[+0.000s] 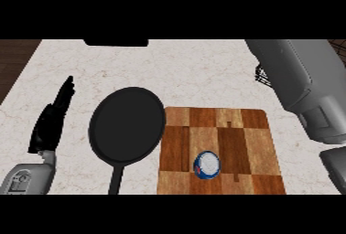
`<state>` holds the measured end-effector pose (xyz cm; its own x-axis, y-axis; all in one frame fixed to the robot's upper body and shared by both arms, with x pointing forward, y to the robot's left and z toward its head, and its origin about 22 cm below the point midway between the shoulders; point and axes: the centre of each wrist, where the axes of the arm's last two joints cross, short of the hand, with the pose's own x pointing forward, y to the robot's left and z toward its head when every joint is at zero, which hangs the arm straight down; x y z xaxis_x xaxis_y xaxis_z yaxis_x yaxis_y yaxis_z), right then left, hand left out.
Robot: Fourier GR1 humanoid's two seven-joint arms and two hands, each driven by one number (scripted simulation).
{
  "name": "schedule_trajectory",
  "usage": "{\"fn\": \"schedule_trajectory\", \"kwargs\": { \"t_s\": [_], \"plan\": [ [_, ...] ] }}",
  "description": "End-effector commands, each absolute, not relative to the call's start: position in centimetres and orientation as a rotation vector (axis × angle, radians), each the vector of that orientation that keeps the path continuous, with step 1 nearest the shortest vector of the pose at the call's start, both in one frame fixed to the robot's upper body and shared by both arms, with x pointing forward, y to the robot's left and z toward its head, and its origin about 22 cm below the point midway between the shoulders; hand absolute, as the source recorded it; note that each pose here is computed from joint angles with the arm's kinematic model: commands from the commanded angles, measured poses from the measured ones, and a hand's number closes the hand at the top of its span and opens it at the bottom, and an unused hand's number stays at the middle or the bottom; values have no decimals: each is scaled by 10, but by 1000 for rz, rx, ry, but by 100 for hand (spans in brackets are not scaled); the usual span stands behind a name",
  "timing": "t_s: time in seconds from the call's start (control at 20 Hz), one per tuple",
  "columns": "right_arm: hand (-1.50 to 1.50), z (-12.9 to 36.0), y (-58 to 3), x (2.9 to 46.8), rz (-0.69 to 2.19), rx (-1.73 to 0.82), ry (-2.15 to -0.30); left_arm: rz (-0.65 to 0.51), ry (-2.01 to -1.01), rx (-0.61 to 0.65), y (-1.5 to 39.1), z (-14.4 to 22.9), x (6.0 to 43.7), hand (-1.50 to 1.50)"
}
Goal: Pick the eggplant from the cutting board and place it in the tiered basket
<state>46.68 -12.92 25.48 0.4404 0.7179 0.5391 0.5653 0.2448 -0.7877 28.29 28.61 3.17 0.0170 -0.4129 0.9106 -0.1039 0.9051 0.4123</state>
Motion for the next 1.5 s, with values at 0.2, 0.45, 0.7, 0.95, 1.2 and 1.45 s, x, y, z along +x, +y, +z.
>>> {"fn": "schedule_trajectory", "kwargs": {
  "t_s": [0.2,0.45,0.7,0.95,1.2,1.45],
  "plan": [
    [150,247,-181,481,256,-1511,-1129,-266,-1553,433,292,28,279,0],
    [150,238,-231,482,324,-1716,-947,-255,-1561,415,292,40,285,0],
    [150,237,-260,480,375,-1800,-815,-238,-1554,426,280,41,283,0],
    [150,224,-287,475,407,-1757,-844,-238,-1557,430,285,34,291,0],
    [150,225,-317,468,442,-1664,-881,-230,-1545,413,295,28,281,0],
    [150,203,-336,463,396,-1542,-895,-252,-1547,406,288,41,286,0]
  ]
}}
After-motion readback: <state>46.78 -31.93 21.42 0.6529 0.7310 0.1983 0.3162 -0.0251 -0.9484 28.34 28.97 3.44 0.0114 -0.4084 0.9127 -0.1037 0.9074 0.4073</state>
